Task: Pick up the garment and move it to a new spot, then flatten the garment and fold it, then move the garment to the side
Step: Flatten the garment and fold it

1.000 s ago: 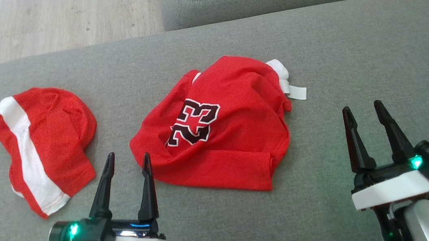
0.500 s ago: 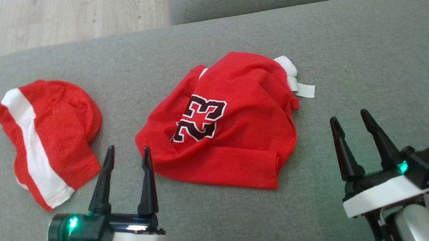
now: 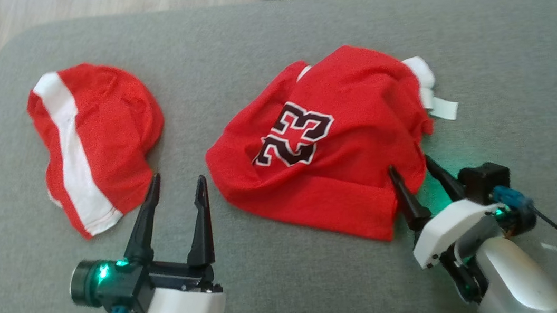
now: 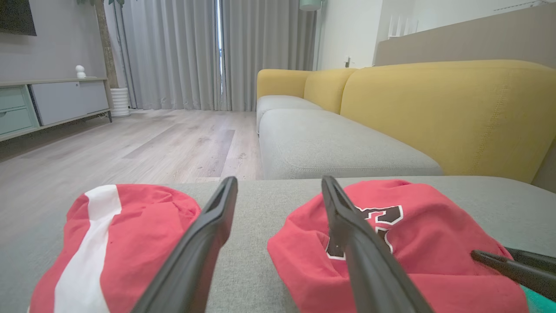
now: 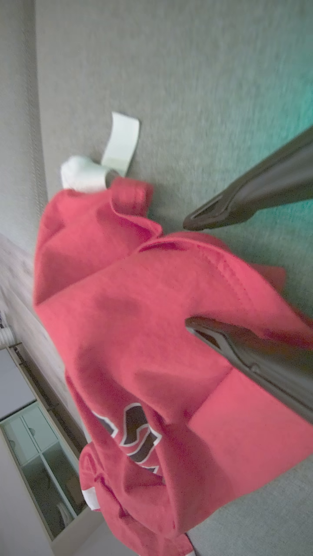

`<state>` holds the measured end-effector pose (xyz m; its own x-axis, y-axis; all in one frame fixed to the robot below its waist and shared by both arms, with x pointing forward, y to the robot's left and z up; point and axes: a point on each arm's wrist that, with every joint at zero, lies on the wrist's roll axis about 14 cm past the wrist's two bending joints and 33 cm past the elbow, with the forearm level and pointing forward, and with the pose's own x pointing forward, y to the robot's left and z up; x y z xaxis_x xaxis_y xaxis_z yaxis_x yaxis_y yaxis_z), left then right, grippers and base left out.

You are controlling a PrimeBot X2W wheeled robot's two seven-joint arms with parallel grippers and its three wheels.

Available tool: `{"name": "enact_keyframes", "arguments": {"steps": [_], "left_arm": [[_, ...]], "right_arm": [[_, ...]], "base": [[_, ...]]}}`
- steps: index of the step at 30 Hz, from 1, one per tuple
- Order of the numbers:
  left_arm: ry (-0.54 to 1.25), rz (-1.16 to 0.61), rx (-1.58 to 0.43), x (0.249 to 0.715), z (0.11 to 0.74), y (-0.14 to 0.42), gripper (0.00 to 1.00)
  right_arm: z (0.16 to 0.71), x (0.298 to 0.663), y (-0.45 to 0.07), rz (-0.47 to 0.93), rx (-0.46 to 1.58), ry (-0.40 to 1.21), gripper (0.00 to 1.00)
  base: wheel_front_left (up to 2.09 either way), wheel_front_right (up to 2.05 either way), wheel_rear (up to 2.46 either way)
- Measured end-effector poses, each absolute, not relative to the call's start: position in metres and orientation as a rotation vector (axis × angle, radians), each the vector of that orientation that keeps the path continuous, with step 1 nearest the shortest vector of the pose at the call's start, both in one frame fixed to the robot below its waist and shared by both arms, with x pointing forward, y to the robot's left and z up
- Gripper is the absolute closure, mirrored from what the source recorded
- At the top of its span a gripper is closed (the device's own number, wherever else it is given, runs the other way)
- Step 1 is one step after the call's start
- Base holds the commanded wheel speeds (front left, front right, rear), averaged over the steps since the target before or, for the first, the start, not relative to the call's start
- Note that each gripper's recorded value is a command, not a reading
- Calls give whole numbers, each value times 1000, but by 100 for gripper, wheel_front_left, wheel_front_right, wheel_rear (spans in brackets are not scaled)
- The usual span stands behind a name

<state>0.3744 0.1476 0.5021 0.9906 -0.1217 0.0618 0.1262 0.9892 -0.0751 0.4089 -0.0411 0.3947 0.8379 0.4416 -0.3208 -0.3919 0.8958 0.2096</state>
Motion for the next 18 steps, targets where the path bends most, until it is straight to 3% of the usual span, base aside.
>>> {"name": "enact_keyframes", "arguments": {"steps": [3,4,5,11,18], "left_arm": [[-39,-104,-84,374,496,152,0],[-33,-98,-85,374,494,154,0],[-29,-94,-84,374,493,155,0],[-24,-89,-83,376,490,157,0],[-46,-129,-77,381,497,144,0]], "right_arm": [[377,409,-29,469,151,448,0],[373,409,-26,476,157,468,41],[371,409,-22,485,164,481,100],[376,425,-23,483,150,447,100],[395,454,-102,299,36,350,100]], "base": [[0,0,0],[0,0,0],[0,0,0],[0,0,0],[0,0,0]]}}
